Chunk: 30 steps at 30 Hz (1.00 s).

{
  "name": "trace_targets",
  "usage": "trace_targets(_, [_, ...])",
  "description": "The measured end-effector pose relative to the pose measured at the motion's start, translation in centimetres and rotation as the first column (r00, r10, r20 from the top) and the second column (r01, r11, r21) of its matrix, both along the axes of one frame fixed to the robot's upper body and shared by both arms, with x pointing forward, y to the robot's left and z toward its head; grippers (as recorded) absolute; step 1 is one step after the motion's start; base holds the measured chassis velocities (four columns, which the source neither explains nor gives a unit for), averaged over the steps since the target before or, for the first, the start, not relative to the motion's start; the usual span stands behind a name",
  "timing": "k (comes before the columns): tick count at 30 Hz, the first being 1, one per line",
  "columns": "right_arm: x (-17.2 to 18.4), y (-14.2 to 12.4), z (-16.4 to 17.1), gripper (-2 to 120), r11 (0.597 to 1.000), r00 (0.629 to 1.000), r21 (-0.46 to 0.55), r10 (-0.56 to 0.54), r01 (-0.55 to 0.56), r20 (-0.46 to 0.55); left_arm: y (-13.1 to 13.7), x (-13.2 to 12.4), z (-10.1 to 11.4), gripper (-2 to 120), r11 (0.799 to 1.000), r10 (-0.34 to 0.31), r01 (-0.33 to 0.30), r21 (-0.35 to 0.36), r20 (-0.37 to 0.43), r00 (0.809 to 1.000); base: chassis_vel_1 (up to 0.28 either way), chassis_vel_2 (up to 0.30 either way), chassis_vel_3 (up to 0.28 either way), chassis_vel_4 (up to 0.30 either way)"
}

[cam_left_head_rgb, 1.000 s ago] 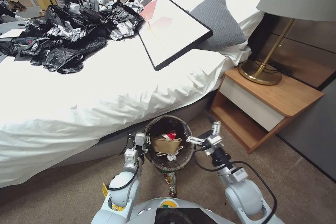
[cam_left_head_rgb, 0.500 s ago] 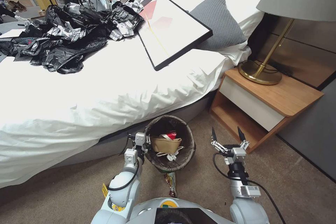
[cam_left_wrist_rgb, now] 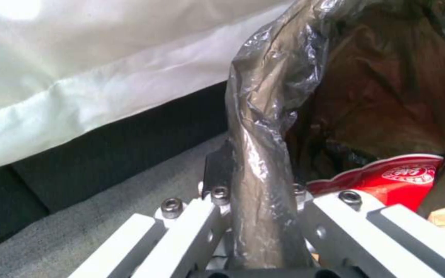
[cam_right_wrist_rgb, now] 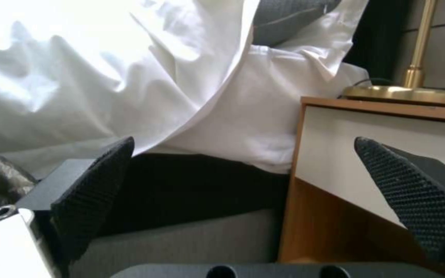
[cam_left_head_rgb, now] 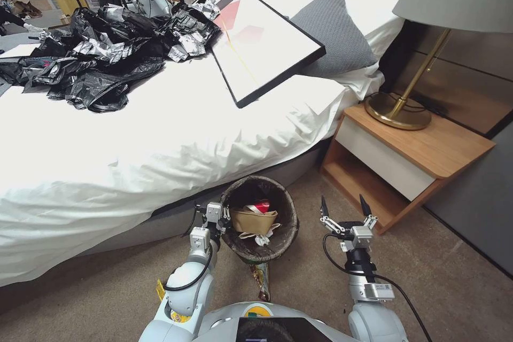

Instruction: Pick up the trash bin, then pick up the garbage from the floor and place it into the trash bin.

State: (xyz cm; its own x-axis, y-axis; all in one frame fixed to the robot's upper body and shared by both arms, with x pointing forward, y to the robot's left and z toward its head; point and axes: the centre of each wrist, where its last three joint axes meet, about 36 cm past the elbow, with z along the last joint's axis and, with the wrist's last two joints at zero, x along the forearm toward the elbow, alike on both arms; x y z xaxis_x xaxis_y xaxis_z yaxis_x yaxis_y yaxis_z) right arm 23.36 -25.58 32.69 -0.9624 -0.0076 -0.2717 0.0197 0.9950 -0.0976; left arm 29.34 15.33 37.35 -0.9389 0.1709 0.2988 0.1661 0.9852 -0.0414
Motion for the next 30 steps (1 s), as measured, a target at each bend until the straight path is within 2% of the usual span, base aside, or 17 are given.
trace_targets(20, [0.3, -0.1, 0.3, 100, 1.0, 1.0, -0.002, 0.004, -0.004, 0.008, 0.0, 0.0, 0.0, 0, 1.0, 0.0, 0.0, 0.0, 0.0, 1.0, 0.0, 0.0, 0.0, 0.0])
trace_targets(24, [0.5, -0.3, 0.6, 100, 0.999, 0.999, -0.005, 0.043, -0.043, 0.018, 0.0, 0.0, 0.0, 0, 1.0, 0.0, 0.0, 0.0, 0.0, 1.0, 0.0, 0.0, 0.0, 0.0])
trace_targets(30, [1.1, -0.3, 0.4, 100, 0.999, 0.998, 0.0, 0.046, -0.046, 0.038, 0.0, 0.0, 0.0, 0, 1.0, 0.0, 0.0, -0.001, 0.0, 1.0, 0.0, 0.0, 0.0, 0.0])
